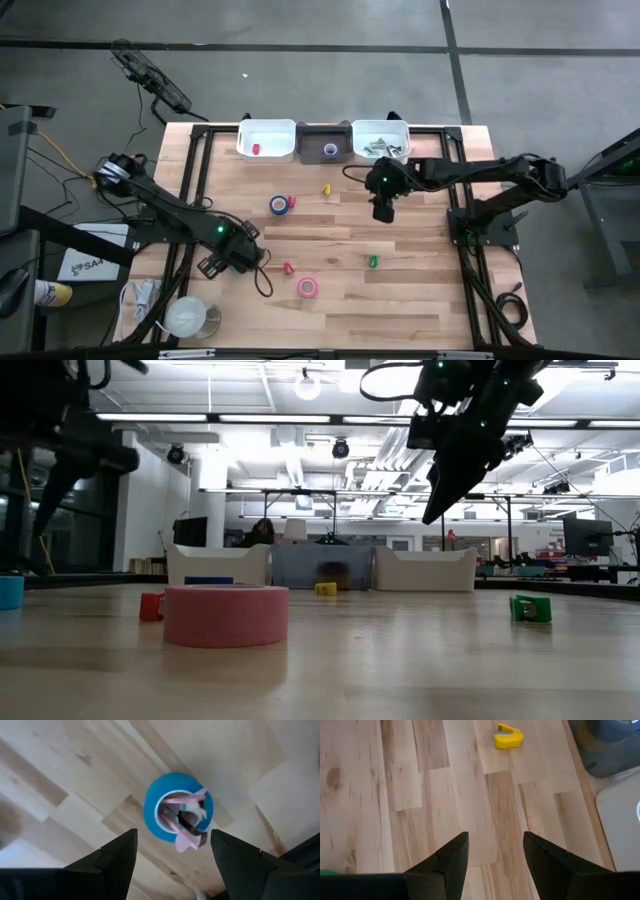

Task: Pick and place Stapler, Stapler remover, tape
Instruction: Put the pink staple remover into the right white bin

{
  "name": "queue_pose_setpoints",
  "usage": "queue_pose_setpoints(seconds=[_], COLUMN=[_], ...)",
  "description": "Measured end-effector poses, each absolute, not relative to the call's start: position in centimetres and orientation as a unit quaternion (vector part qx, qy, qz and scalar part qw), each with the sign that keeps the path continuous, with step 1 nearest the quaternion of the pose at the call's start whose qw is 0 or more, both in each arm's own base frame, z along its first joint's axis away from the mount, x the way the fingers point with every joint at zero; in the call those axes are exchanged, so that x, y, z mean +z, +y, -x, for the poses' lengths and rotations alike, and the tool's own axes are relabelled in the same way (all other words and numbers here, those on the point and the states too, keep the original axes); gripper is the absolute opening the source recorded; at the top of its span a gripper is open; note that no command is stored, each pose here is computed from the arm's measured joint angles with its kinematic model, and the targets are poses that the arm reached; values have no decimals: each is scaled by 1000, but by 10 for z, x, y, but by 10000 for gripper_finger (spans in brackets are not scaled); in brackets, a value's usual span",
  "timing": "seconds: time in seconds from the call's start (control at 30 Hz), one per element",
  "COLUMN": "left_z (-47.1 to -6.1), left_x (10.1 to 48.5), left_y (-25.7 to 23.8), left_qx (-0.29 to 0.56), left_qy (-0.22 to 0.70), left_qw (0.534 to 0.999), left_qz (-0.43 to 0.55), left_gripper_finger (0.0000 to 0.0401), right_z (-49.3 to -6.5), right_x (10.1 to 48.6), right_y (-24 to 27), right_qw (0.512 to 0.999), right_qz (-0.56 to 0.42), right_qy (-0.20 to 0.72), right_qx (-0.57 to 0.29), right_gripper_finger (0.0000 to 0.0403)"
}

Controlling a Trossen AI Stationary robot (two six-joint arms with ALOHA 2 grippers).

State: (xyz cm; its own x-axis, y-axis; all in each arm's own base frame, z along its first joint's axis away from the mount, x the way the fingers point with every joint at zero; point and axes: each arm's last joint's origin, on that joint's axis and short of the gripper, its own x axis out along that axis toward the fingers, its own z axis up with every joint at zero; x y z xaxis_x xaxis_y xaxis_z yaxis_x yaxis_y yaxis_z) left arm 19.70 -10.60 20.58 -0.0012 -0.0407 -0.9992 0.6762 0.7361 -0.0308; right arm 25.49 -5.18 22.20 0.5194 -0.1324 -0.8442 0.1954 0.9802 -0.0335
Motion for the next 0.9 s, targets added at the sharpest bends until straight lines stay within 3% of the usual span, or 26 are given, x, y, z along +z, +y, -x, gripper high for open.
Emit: queue_pose_setpoints(seconds=[0.17, 0.9], left_z=[-195, -188], left_x=[197, 188], left_y=[-118, -131], left_qx=[-275, -203], left_qy=[667, 646], left_qw=[647, 683], left_qz=[-245, -275], left_gripper_finger=[247, 247], right_z=[-256, -258], right_x=[222, 223], right_y=[-47, -40], right_qw=[870, 875], right_qz=[-27, -32], right_qy=[482, 472], right_qx=[-99, -97], right_gripper_finger=[181, 181])
